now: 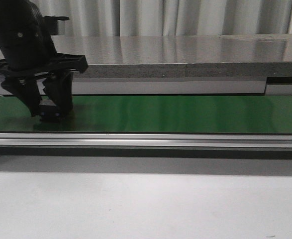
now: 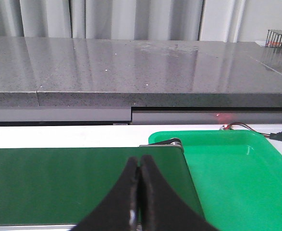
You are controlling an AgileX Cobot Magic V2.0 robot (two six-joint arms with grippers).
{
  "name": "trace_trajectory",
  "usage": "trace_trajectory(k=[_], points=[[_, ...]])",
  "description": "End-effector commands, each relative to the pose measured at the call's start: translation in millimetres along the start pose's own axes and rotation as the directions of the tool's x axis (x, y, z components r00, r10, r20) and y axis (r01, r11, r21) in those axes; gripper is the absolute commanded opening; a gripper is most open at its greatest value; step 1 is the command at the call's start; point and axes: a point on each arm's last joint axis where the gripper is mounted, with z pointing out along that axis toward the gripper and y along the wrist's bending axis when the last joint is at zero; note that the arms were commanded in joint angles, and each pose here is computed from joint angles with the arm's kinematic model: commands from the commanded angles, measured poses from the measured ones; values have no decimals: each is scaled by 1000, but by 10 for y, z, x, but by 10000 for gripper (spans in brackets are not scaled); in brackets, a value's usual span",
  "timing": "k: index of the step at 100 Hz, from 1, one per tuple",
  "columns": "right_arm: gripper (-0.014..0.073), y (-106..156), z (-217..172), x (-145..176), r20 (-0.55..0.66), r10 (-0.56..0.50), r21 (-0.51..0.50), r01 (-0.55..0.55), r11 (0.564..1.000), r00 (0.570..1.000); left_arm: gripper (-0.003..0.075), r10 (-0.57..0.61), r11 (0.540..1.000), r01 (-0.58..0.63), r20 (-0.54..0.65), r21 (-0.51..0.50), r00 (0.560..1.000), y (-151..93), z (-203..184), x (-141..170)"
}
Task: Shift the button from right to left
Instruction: 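Lift the button with the left gripper over the blue tray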
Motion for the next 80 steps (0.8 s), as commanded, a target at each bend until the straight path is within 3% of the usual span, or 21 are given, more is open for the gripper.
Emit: trace_trajectory(k=[1, 22, 36, 58, 80], points=[[-66, 7, -8, -150, 91, -17, -4, 17, 1000, 996, 219, -3, 1000, 2, 99, 11, 995, -28, -297, -101], [-66, 7, -8, -150, 91, -17, -4, 17, 1000, 996, 200, 21, 1000, -19, 117, -24, 993, -11, -475, -138], [-66, 7, -8, -150, 91, -17, -4, 17, 1000, 996, 200, 2, 999, 6, 169, -47, 986, 133, -699, -143], [-66, 7, -8, -150, 91, -17, -4, 17, 1000, 996, 200, -105, 980, 140, 227, -144, 968, 785, -1050, -83], [-66, 7, -8, -150, 91, -17, -4, 17, 1000, 996, 200, -171, 953, 197, 128, -229, 977, 1468, -1154, 121]])
